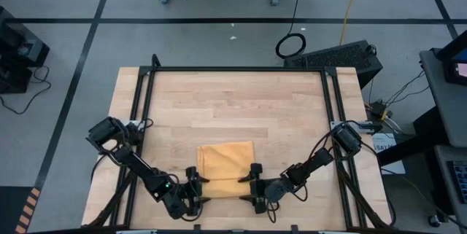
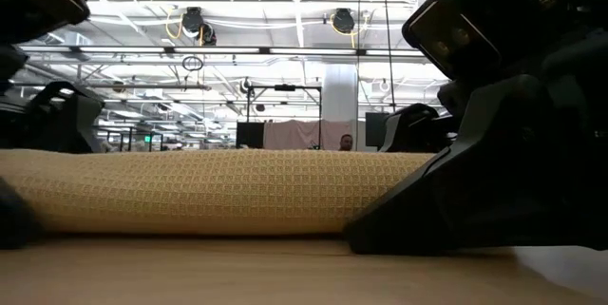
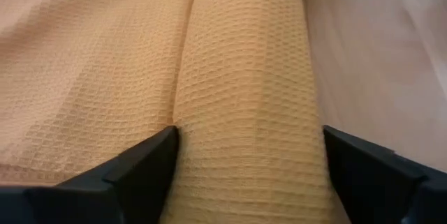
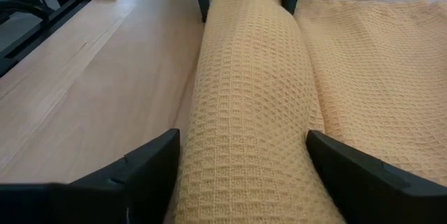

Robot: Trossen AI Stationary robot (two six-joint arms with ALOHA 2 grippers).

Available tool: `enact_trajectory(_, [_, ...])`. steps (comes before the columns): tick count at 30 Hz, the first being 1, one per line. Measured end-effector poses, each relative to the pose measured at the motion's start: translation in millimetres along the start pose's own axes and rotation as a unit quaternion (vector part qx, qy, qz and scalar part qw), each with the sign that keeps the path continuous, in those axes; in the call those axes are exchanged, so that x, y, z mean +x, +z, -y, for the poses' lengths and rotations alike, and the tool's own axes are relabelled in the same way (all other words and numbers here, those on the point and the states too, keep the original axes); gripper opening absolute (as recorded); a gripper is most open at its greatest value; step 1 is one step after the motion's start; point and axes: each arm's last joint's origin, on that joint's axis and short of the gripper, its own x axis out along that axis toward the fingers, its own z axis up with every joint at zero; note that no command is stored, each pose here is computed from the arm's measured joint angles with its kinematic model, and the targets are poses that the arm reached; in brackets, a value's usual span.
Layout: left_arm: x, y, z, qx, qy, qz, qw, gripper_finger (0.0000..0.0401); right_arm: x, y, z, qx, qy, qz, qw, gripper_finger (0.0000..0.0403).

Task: Roll towel
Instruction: Roll the folded yellow towel

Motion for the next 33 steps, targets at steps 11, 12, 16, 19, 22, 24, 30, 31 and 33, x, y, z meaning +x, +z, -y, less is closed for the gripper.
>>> enact_trajectory(11, [-0.1,0.2,0.3,-0.004,-0.004,-0.003,1.000,0.0116,-0.2,1.8,-0.1,0.047,-0.005,0.011,0.999,0.0282])
enact_trajectory(12, [-0.6,-0.1,1.0,-0.004,-0.006,-0.003,1.000,0.0099,-0.2,1.9,-0.1,0.051,-0.005,0.012,0.999,0.0272])
enact_trajectory(16, [-2.2,-1.3,3.1,-0.021,-0.011,-0.003,1.000,0.0053,-0.1,2.2,-0.1,0.067,-0.002,0.013,0.998,0.0207])
enact_trajectory(19, [-4.1,-2.8,5.3,-0.029,-0.018,-0.005,0.999,0.0051,-0.1,2.6,-0.5,0.079,0.003,0.013,0.997,0.0145])
enact_trajectory(22, [-4.9,-3.4,6.2,-0.038,-0.019,-0.005,0.999,0.0061,-0.1,3.0,-1.0,0.096,0.012,0.013,0.995,0.0081])
enact_trajectory(24, [-4.9,-3.3,6.4,-0.039,-0.020,-0.004,0.999,0.0074,0.0,3.5,-1.7,0.110,0.026,0.011,0.993,0.0041])
enact_trajectory(30, [-5.4,-3.0,6.9,-0.042,-0.023,-0.002,0.999,0.0086,1.4,5.8,0.1,0.167,0.054,0.001,0.984,0.0030])
enact_trajectory(31, [-5.7,-2.8,6.9,-0.046,-0.023,-0.002,0.999,0.0086,1.9,6.7,1.1,0.178,0.055,0.001,0.982,0.0035])
enact_trajectory(33, [-7.1,-1.6,6.5,-0.053,-0.023,-0.002,0.998,0.0087,2.8,7.9,2.9,0.196,0.058,0.000,0.979,0.0039])
